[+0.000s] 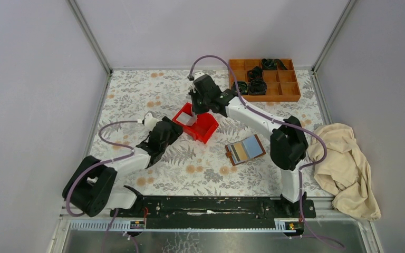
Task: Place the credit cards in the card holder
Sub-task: Pick up the credit card from the storage box.
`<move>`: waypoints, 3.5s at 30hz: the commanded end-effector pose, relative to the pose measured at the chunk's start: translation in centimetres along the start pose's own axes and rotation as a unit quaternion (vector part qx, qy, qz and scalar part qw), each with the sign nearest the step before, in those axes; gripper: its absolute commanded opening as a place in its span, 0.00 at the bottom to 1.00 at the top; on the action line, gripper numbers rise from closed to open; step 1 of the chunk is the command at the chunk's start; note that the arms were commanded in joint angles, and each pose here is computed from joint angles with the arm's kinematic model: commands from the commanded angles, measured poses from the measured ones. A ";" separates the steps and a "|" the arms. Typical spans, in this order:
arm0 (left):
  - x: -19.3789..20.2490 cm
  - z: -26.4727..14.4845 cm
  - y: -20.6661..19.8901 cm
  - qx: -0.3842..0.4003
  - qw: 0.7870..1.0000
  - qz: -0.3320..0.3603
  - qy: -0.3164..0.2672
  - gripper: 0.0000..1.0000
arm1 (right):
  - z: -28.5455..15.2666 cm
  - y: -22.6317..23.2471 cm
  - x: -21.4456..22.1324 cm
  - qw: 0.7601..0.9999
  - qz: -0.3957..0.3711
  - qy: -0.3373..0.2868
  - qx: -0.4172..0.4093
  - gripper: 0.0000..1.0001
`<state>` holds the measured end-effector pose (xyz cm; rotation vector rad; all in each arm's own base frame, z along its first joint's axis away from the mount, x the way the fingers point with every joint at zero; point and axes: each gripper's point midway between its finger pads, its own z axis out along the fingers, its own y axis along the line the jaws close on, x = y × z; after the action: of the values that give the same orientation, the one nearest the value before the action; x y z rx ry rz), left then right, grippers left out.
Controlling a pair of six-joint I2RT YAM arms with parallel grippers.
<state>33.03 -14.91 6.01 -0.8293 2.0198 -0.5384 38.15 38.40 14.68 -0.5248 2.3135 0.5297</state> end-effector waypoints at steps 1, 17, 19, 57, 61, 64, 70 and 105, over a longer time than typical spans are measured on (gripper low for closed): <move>-1.7 -1.9 -2.7 0.061 0.998 0.017 -0.014 0.69 | -4.8 1.3 -3.6 0.998 -0.008 -0.063 -0.008 0.00; 0.9 -11.0 -11.2 0.337 0.934 0.116 0.038 0.84 | -16.1 0.3 4.1 0.997 0.026 -0.049 -0.050 0.00; 2.1 -12.1 -12.1 0.371 0.917 0.134 0.055 0.85 | -17.4 0.5 5.8 0.996 0.037 -0.047 -0.070 0.00; 14.5 -20.9 -12.2 0.616 0.704 0.222 0.276 0.65 | -21.6 3.9 15.4 0.962 0.121 0.028 -0.244 0.00; 15.1 -21.2 -11.9 0.625 0.686 0.220 0.301 0.43 | -21.3 3.7 15.3 0.961 0.123 0.033 -0.245 0.00; 15.4 -21.2 -11.8 0.628 0.682 0.214 0.309 0.26 | -21.1 3.1 15.1 0.960 0.130 0.033 -0.246 0.00; 15.8 -21.4 -11.7 0.636 0.672 0.197 0.325 0.00 | -20.7 1.6 15.1 0.956 0.152 0.033 -0.249 0.00; 19.3 -7.6 -13.7 0.289 0.938 0.027 0.187 0.00 | -17.4 -22.5 14.9 0.904 0.207 -0.036 0.371 0.03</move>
<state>21.51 -38.29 9.56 -0.1172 2.0306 -1.3751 27.75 9.82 9.23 0.2662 2.4194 -0.0440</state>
